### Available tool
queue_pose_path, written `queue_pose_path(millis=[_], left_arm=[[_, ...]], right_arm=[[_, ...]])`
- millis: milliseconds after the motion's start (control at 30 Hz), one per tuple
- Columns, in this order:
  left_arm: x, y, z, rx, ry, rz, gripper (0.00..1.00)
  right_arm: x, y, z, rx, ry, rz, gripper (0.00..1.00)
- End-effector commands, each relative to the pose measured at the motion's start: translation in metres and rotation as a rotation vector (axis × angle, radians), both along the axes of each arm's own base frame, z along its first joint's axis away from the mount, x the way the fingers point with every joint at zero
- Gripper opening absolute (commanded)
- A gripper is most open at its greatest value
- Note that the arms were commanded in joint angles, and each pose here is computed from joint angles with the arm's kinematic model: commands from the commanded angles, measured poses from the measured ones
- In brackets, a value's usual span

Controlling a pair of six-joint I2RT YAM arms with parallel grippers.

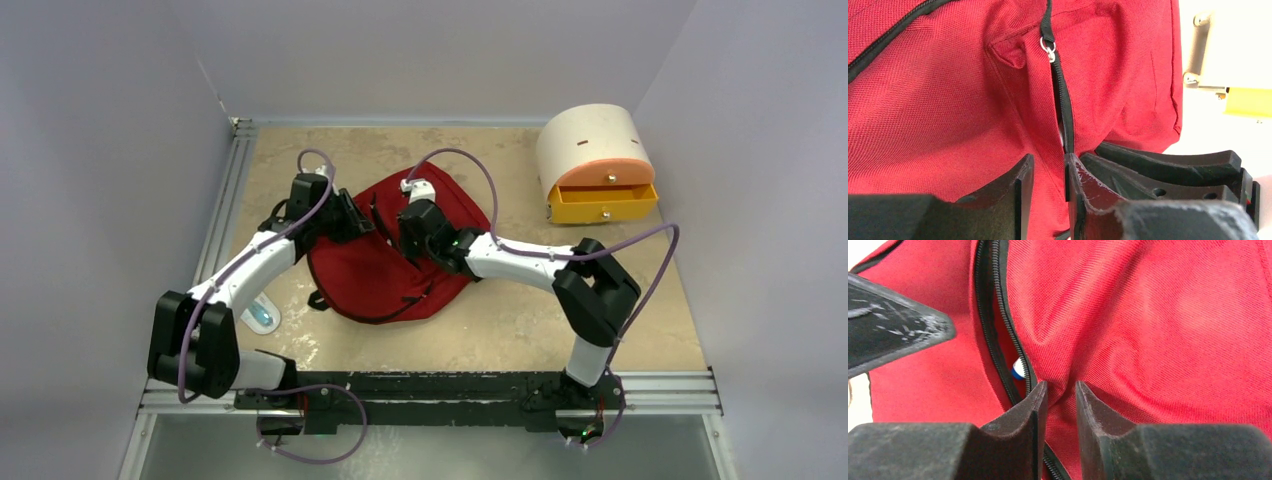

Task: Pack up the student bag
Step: Adjust the student bag at the center of the board.

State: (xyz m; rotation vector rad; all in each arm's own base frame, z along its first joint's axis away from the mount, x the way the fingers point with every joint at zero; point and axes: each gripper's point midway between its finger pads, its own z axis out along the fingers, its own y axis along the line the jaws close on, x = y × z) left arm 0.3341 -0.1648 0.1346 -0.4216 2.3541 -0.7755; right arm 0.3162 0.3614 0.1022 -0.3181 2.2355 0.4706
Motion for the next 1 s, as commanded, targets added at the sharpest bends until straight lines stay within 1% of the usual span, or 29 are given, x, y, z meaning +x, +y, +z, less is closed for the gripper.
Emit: queue_pose_path(millis=[0,167,300,533,767,967], left_arm=[[0.025,-0.005,0.027,-0.024,-0.097,-0.021,0.29],[0.040,-0.003,0.025,-0.019,-0.096,-0.006,0.33],[0.053,0.002,0.023,-0.021,-0.089,0.016,0.34],[0.064,0.030,0.035,-0.032,-0.115,0.084,0.34],[0.054,0.046,0.032,-0.050,-0.100,0.097,0.33],[0.038,0.049,0.022,-0.055,-0.088,0.084,0.31]], right_arm=[[0.012,0.018,0.020,0.055,-0.037,0.019,0.31],[0.009,0.021,0.040,0.101,-0.053,0.036,0.35],[0.003,0.012,0.062,0.126,-0.081,0.026,0.39],[0.004,-0.004,0.098,0.180,-0.134,-0.002,0.42],[0.021,0.014,0.121,0.246,-0.144,0.057,0.47],[0.047,0.043,0.118,0.219,-0.124,0.101,0.48]])
